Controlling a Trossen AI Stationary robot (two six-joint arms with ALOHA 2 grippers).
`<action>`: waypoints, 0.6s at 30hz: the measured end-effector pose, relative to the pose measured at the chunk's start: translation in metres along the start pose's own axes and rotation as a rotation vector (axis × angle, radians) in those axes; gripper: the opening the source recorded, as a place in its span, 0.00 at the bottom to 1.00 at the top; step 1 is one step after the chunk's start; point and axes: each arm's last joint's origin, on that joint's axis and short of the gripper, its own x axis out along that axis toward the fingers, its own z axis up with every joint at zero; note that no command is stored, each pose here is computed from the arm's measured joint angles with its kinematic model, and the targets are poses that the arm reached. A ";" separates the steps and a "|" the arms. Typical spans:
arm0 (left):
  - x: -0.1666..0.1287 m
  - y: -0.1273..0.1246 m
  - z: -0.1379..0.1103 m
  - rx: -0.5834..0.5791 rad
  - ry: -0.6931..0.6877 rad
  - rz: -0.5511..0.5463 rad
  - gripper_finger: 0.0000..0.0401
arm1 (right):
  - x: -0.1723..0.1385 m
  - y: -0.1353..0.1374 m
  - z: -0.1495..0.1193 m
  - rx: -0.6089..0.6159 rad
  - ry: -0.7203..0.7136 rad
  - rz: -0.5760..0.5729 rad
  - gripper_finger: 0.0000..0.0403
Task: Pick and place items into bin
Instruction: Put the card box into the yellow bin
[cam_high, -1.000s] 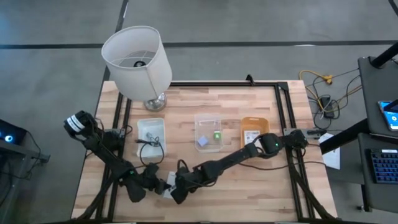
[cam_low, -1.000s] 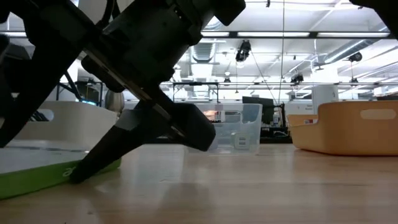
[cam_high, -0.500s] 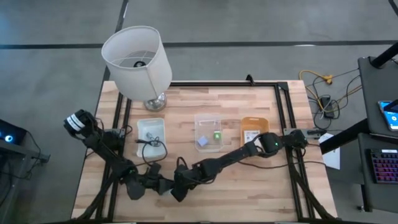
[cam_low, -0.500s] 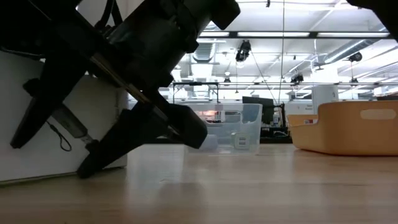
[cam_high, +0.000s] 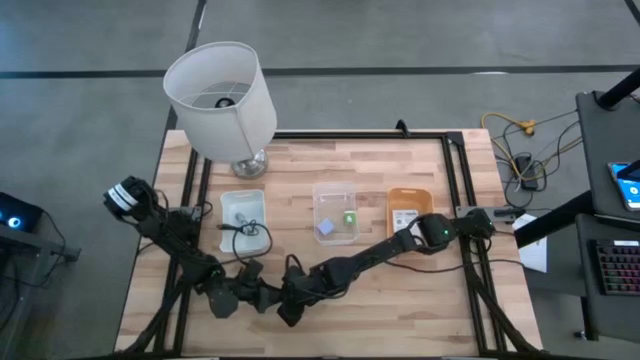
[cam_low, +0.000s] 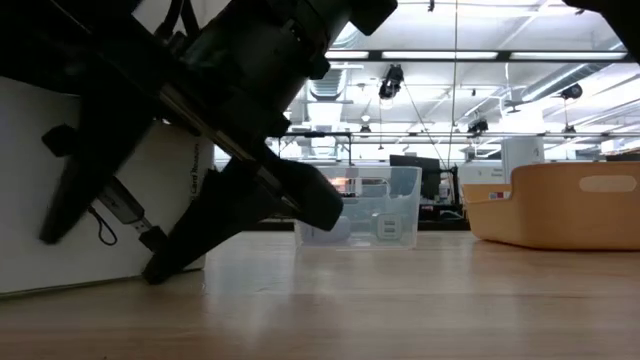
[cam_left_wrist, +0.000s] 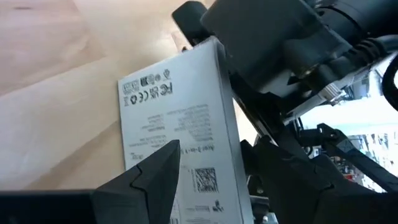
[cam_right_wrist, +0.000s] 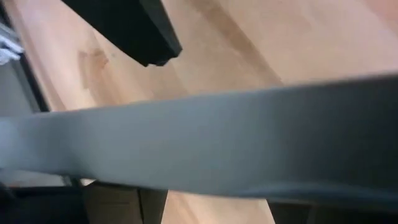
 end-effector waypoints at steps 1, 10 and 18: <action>0.000 0.001 0.000 0.001 0.002 0.004 0.49 | -0.001 -0.001 0.000 -0.002 -0.005 -0.014 0.51; 0.000 0.007 -0.001 0.043 0.039 0.063 0.49 | -0.024 0.007 0.002 0.020 -0.014 -0.014 0.52; 0.000 0.009 -0.001 0.055 0.051 0.073 0.49 | -0.073 0.019 0.009 0.023 -0.024 -0.012 0.52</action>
